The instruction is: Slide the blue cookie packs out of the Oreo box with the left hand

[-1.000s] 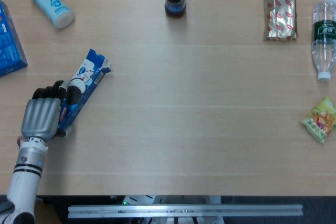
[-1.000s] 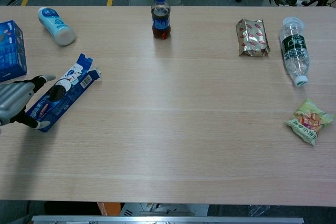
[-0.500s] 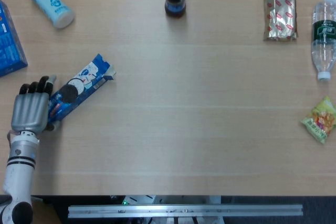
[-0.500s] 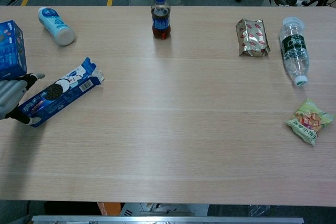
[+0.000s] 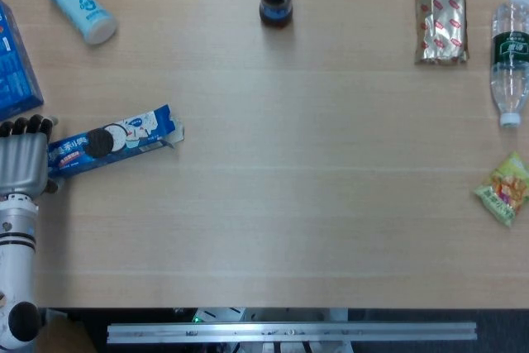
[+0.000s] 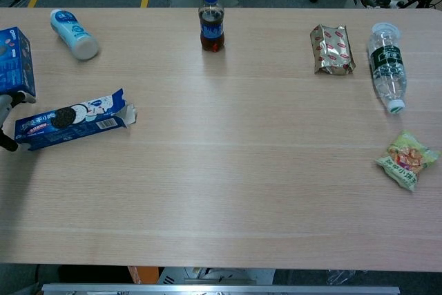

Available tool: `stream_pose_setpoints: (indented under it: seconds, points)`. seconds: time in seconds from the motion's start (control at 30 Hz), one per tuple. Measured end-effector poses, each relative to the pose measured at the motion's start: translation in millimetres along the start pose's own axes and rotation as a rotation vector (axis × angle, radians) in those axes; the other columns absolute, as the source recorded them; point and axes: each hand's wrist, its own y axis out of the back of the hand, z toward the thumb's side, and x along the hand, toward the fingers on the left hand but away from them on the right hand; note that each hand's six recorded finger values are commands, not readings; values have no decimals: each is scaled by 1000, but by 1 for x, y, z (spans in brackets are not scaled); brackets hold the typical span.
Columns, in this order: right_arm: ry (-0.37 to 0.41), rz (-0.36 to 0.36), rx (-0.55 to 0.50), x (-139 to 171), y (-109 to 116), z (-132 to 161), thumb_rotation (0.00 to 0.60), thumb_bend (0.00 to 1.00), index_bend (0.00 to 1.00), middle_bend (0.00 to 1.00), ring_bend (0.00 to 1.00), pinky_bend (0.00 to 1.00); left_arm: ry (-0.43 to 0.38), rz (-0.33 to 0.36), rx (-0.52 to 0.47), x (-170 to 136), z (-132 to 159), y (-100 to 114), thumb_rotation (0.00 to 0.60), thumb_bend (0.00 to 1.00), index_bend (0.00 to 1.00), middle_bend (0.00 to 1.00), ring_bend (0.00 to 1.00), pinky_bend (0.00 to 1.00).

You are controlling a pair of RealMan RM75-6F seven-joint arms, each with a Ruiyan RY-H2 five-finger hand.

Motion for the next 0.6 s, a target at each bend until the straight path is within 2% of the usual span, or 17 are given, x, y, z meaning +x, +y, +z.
stream_pose_setpoints:
  seconds: [0.13, 0.3, 0.4, 0.6]
  points:
    - [-5, -4, -1, 1, 1, -2, 600, 82, 418, 437, 477, 439, 0, 12, 15, 2, 4, -2, 600, 167, 250, 276, 240, 273]
    - [-11, -3, -2, 4, 1, -4, 600, 82, 418, 437, 477, 439, -3, 9, 32, 6, 9, -7, 600, 168, 260, 279, 248, 300]
    - [-12, -5, -2, 4, 1, -4, 600, 82, 418, 437, 477, 439, 4, 22, 29, 8, 11, -6, 600, 168, 290, 305, 271, 361]
    - [-13, 2, -6, 6, 0, -4, 600, 82, 418, 437, 477, 439, -6, -10, 40, 11, 15, -12, 600, 168, 335, 326, 295, 436]
